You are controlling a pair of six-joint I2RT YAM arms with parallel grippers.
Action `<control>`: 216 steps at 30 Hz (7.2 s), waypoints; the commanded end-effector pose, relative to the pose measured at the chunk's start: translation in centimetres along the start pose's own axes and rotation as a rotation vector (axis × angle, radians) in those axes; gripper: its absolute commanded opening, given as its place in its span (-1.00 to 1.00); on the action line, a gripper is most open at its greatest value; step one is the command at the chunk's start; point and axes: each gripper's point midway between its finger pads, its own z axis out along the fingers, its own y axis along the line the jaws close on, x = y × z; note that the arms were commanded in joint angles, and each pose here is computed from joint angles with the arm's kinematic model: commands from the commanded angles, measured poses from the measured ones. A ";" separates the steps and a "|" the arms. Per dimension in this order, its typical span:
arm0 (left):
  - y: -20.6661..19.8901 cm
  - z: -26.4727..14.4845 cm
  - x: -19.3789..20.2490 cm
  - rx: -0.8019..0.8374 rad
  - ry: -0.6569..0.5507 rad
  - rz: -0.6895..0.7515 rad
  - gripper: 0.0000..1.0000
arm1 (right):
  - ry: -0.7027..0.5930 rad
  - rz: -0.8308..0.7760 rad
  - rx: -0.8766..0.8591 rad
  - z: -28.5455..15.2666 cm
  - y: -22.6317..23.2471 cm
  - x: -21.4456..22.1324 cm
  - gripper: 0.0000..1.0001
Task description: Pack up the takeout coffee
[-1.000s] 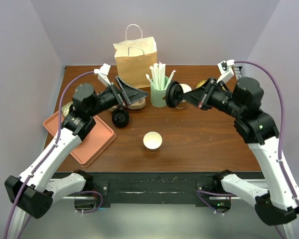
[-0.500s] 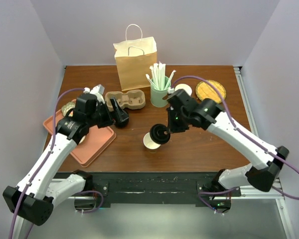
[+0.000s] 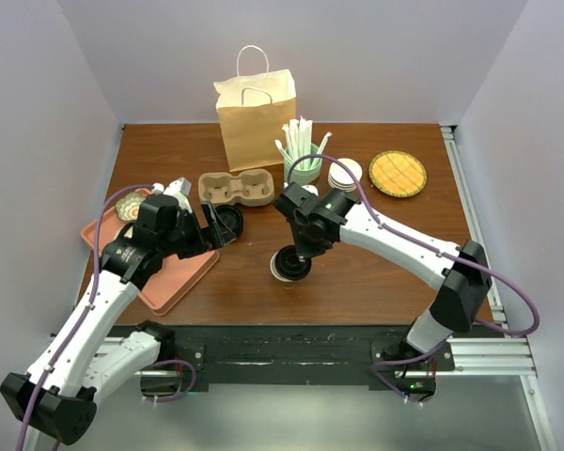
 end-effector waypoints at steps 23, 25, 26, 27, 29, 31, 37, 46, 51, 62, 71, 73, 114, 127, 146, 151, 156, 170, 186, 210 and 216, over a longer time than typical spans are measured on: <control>-1.1 -0.3 0.6 0.080 0.021 0.011 0.71 | -0.065 -0.036 0.069 2.7 1.1 -1.4 -1.00; -1.1 -0.3 0.6 0.080 0.021 0.010 0.71 | -0.062 -0.037 0.055 2.8 1.4 -1.3 -1.00; -1.1 -0.3 0.6 0.081 0.022 0.010 0.70 | -0.062 -0.039 0.053 2.8 1.5 -1.4 -1.00; -1.1 -0.3 0.6 0.081 0.022 0.010 0.70 | -0.060 -0.041 0.055 2.8 1.5 -1.3 -1.00; -1.1 -0.3 0.7 0.082 0.025 0.011 0.70 | -0.052 -0.046 0.057 3.0 1.4 -1.1 -1.00; -1.1 -0.4 0.7 0.085 0.023 0.013 0.69 | -0.055 -0.047 0.059 3.0 1.5 -1.3 -1.00; -1.0 -0.3 0.9 0.085 0.031 0.014 0.69 | -0.058 -0.059 0.054 1.9 1.6 -1.9 -1.00; -1.2 -0.1 0.9 0.092 0.034 0.016 0.68 | -0.018 -0.091 0.025 1.8 2.3 -1.6 -1.00; -1.3 -0.1 0.9 0.096 0.037 0.019 0.68 | 0.000 -0.102 0.035 2.4 2.1 -0.9 -1.00; -1.1 -0.1 1.0 0.090 0.040 0.024 0.68 | -0.004 -0.112 0.080 3.0 1.2 -0.8 -1.00; -1.1 0.3 1.1 0.092 0.047 0.017 0.68 | 0.005 -0.116 0.093 3.3 0.8 -0.4 -1.00; -1.1 0.4 1.1 0.095 0.048 0.015 0.68 | 0.005 -0.117 0.095 3.2 0.7 -0.3 -1.00; -5.2 9.3 7.9 0.219 0.279 0.022 0.04 | 0.055 -0.145 -0.614 2.2 1.0 -1.1 0.35; -3.6 11.7 8.9 0.153 0.295 0.020 -0.01 | 0.112 -0.153 -0.651 5.1 0.5 -0.7 0.21; 1.0 12.3 12.6 -0.008 0.346 -0.004 -0.07 | 0.158 -0.077 -0.674 9.6 -1.7 3.2 -0.33; 2.3 12.1 13.4 -0.052 0.354 -0.005 -0.07 | 0.127 -0.048 -0.692 10.0 -1.4 3.4 -0.33; 2.9 11.9 14.0 -0.074 0.361 -0.009 -0.08 | 0.087 -0.035 -0.698 10.3 -1.6 4.1 -0.32; 3.2 10.3 14.5 -0.100 0.368 -0.059 -0.06 | -0.030 -0.078 -0.731 9.9 -1.4 3.6 -0.29; -3.6 7.6 8.9 0.062 0.275 -0.042 0.19 | -0.047 -0.146 -0.790 5.2 0.3 -1.6 0.10; -7.0 10.5 8.3 0.240 0.311 0.183 0.44 | -0.076 -0.095 -0.787 -0.3 -0.3 -2.3 0.25; -6.1 11.0 9.6 0.235 0.347 0.174 0.26 | -0.036 -0.061 -0.795 0.5 -0.8 0.0 0.04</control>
